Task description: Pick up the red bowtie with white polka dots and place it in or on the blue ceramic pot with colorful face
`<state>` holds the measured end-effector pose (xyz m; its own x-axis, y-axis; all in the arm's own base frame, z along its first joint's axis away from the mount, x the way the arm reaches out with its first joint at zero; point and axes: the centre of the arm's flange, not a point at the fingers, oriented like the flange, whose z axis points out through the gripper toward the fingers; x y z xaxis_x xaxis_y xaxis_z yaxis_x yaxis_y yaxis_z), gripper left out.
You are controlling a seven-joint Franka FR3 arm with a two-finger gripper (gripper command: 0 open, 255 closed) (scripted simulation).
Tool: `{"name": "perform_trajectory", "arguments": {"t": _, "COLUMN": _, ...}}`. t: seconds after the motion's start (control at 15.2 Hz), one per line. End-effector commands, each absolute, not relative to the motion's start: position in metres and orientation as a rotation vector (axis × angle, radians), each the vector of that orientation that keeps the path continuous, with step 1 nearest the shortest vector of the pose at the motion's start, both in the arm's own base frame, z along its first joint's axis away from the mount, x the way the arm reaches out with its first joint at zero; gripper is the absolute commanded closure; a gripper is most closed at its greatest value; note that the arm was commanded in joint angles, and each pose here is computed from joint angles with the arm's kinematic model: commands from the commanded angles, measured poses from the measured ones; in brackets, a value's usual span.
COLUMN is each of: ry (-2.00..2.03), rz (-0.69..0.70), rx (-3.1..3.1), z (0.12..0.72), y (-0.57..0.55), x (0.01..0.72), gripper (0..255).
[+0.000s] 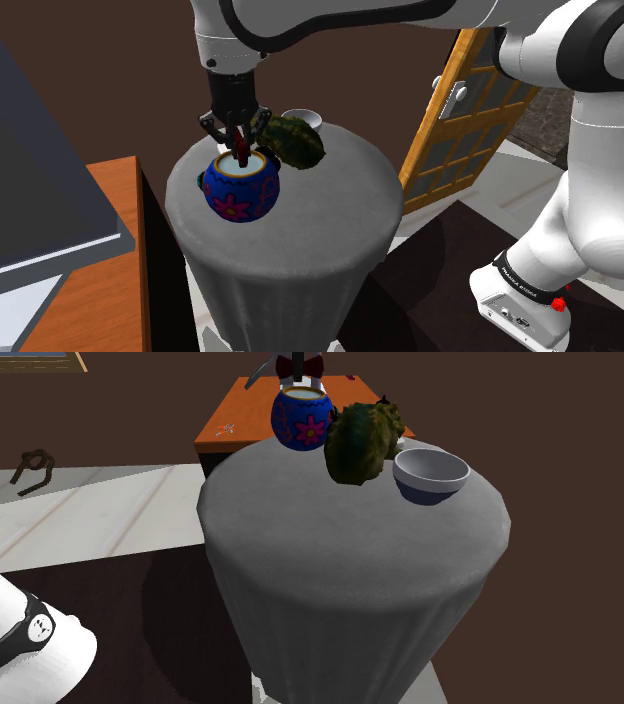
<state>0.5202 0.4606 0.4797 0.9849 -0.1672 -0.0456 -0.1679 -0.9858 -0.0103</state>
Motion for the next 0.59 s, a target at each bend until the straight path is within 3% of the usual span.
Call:
{"name": "perform_trajectory", "arguments": {"t": 0.0, "ry": 0.263, "rz": 0.069, "rx": -3.115, "z": 0.469, "y": 0.461, "x": 0.521, "gripper": 255}}
{"name": "perform_trajectory", "arguments": {"t": 0.53, "ry": 0.263, "rz": 0.069, "rx": -3.115, "z": 0.452, "y": 0.461, "x": 0.521, "gripper": 255}}
